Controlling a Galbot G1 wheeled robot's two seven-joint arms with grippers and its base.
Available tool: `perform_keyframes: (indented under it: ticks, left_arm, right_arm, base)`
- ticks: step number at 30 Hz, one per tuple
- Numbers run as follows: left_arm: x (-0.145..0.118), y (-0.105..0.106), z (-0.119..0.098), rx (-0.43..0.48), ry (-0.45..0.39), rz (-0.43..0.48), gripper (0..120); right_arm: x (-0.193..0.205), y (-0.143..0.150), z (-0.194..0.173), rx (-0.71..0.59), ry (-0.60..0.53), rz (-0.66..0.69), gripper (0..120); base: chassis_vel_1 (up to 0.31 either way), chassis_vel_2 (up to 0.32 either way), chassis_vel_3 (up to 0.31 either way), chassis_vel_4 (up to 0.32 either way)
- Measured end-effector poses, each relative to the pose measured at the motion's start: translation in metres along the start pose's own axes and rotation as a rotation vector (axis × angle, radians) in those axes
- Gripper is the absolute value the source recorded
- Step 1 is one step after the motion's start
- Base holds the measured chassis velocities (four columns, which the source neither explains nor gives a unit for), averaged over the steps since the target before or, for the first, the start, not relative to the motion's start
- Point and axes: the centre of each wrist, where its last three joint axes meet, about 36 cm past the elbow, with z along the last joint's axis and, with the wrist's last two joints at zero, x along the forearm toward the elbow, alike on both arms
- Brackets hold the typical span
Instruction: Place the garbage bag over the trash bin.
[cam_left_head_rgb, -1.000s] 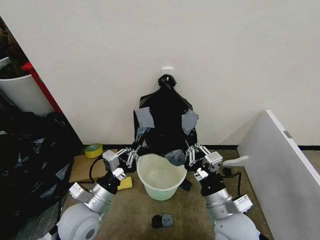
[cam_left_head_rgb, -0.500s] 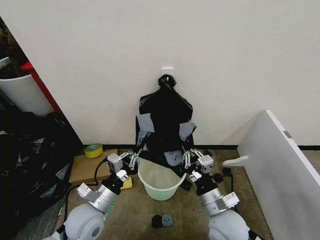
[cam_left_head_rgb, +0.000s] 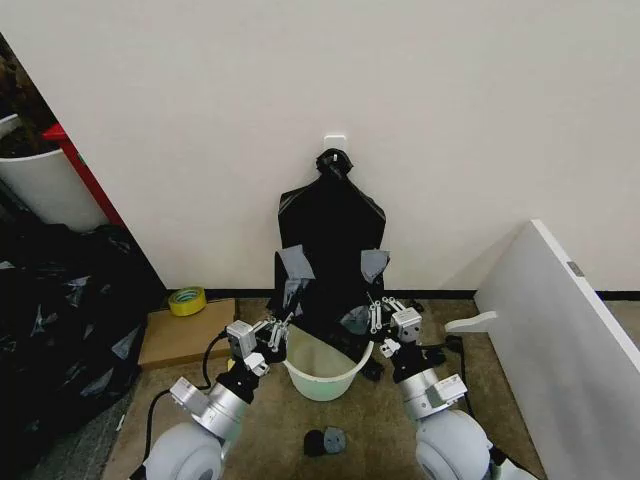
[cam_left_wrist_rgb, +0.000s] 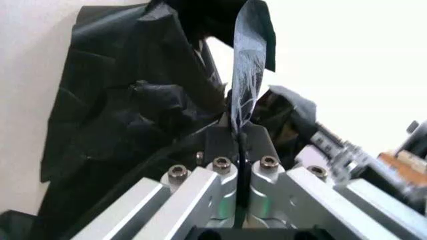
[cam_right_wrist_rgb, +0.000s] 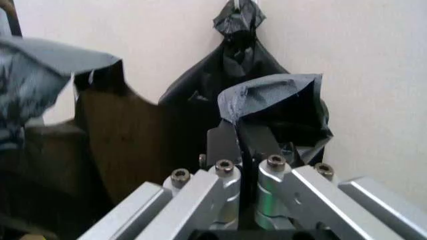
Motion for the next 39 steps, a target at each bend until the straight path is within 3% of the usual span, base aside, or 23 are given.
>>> perform_keyframes:
  ticks: [5, 17, 22, 27, 34, 39]
  left_arm:
    - [-0.002, -0.002, 0.004, 0.040, -0.007, -0.018, 0]
    - [-0.009, 0.014, 0.063, 0.068, 0.031, -0.132, 0]
    - [-0.004, 0.022, 0.072, -0.047, 0.052, -0.158, 0]
    - [0.008, 0.026, 0.067, -0.144, 0.081, -0.169, 0]
    - [0.052, 0.006, 0.047, -0.251, 0.239, -0.214, 0]
    - [0.065, 0.002, 0.048, -0.321, 0.326, -0.257, 0]
  right_arm:
    - [0.004, 0.002, 0.008, -0.009, 0.002, -0.026, 0]
    - [0.017, 0.010, 0.036, 0.016, 0.054, -0.061, 0]
    - [0.028, 0.010, 0.040, 0.030, 0.108, -0.040, 0]
    - [0.041, 0.017, 0.028, 0.016, 0.187, 0.013, 0]
    - [0.067, 0.044, -0.026, -0.089, 0.488, 0.002, 0]
    - [0.066, 0.043, -0.030, -0.048, 0.614, -0.013, 0]
  base:
    - [0.000, 0.000, 0.000, 0.000]
    - [0.000, 0.000, 0.000, 0.000]
    - [0.000, 0.000, 0.000, 0.000]
    - [0.000, 0.000, 0.000, 0.000]
    - [0.000, 0.000, 0.000, 0.000]
    - [0.000, 0.000, 0.000, 0.000]
